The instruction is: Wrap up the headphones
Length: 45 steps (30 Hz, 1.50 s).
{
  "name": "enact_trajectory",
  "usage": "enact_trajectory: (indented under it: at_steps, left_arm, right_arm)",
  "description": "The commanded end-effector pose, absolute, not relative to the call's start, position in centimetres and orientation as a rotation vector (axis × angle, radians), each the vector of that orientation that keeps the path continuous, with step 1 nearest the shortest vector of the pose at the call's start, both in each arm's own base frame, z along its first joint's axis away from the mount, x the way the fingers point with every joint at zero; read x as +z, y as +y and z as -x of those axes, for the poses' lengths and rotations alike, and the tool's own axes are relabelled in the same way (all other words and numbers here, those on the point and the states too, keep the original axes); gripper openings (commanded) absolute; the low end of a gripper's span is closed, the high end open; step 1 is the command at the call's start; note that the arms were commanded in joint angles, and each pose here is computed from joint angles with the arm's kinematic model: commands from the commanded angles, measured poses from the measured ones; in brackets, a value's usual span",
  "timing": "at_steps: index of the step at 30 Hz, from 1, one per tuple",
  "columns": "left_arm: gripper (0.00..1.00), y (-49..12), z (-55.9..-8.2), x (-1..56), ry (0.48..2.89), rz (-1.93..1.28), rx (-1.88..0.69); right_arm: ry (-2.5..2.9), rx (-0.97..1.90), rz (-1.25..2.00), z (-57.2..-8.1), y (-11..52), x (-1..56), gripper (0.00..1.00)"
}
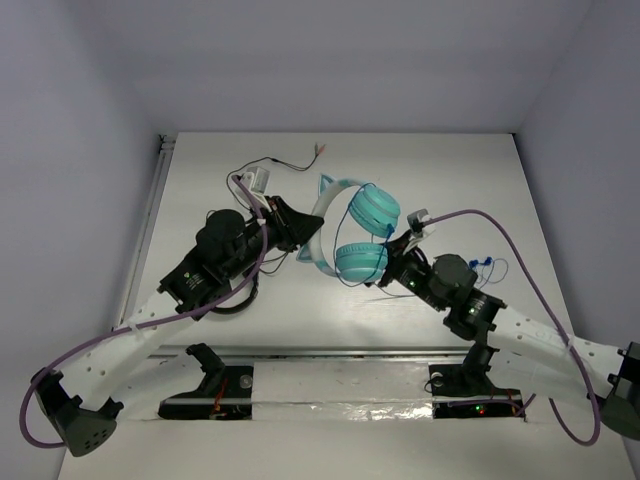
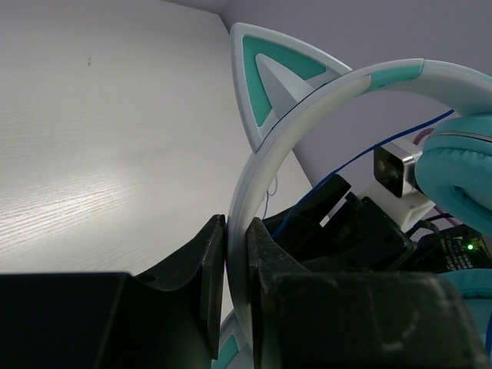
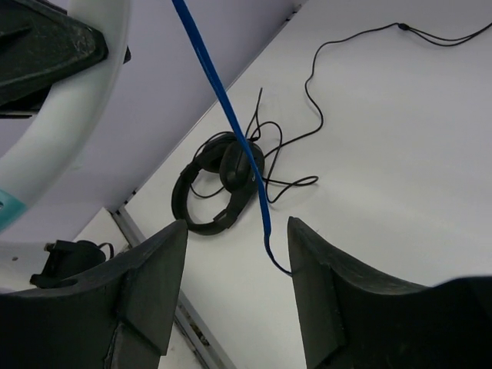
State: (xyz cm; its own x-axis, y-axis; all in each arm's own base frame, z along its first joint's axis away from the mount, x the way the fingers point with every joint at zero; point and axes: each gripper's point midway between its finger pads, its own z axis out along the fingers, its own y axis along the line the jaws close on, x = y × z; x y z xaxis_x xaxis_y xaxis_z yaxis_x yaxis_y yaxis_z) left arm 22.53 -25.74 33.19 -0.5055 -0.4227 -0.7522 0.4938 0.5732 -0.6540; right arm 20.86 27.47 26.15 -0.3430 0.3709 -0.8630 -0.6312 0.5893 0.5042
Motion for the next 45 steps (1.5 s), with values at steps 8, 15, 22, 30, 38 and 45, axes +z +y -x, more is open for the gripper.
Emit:
enact_trajectory:
  at_steps: [8, 15, 22, 30, 38, 45]
  left_arm:
    - [0.0, -24.3, -21.5, 42.5, 1.54, 0.046, -1.269]
    - [0.0, -22.2, -23.1, 45.3, 1.49, 0.154, -1.171]
    - [0.0, -20.4, -26.6, 46.0, 1.452, 0.27, -1.099]
    - [0.0, -17.1, -29.9, 44.6, 1.41, 0.42, -1.002]
    - [0.0, -14.2, -33.0, 39.8, 1.438, 0.578, -0.774]
    - [0.0, -12.2, -35.0, 32.3, 1.526, 0.677, -0.545]
  right_arm:
    - [1.598, 1.1, 0.258, -22.0, 30.2, 23.6, 0.71]
    - [1.638, 1.247, 0.276, -20.3, 31.6, 20.9, 0.7]
    - [1.733, 1.323, 0.284, -17.4, 31.2, 18.6, 0.71]
    - [1.865, 1.398, 0.372, -13.6, 32.1, 16.4, 0.39]
    - [2.003, 1.283, 0.419, -10.3, 32.8, 17.4, 0.0]
    - [2.2, 1.145, 0.565, -6.9, 32.5, 18.7, 0.0]
